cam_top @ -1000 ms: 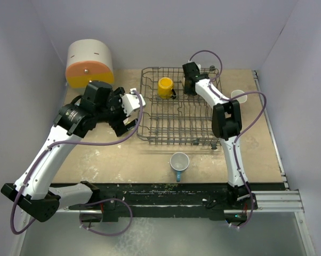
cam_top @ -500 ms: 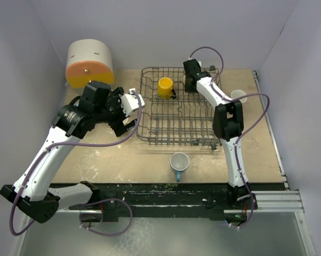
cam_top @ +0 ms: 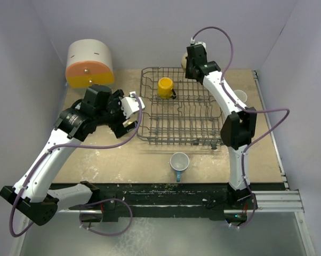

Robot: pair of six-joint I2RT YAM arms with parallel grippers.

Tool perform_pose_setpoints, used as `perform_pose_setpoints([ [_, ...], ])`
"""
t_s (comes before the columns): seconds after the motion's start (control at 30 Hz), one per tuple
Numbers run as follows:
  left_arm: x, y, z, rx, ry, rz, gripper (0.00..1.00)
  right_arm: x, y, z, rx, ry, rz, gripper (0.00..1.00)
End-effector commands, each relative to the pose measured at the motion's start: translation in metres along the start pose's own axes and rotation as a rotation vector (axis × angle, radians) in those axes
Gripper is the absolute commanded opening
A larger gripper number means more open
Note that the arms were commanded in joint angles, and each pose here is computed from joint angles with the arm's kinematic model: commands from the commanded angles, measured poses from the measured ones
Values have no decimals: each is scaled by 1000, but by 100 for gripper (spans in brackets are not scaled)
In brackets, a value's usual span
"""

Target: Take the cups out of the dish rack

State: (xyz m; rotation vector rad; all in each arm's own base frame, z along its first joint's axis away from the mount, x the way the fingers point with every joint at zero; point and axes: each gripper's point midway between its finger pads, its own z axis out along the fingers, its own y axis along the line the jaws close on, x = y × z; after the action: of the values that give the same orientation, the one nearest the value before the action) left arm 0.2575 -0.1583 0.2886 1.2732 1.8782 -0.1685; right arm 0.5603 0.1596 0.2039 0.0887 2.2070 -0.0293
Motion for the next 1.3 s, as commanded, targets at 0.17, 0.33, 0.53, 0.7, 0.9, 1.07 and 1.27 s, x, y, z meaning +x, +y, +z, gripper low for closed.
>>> perform_pose_setpoints([
  [0.17,-14,7,-12,-107,-194,215,99,-24,72,-189,-466,-84,113,0],
  [0.33,-30,5,-25,-171,-338,302,99,7,101,-262,-745,-1,221,0],
  [0.53,-53,10,-31,-218,-457,365,99,25,120,-333,-1055,107,395,0],
  [0.7,-84,14,-41,-257,-596,423,99,26,130,-385,-1294,156,510,0],
  [0.9,-113,21,-56,-285,-694,436,99,27,131,-432,-1481,190,609,0],
  [1.07,-133,15,-76,-251,-768,442,96,26,134,-463,-1569,188,645,0],
  [1.27,-148,17,-95,-261,-819,434,88,31,136,-496,-1661,185,700,0],
])
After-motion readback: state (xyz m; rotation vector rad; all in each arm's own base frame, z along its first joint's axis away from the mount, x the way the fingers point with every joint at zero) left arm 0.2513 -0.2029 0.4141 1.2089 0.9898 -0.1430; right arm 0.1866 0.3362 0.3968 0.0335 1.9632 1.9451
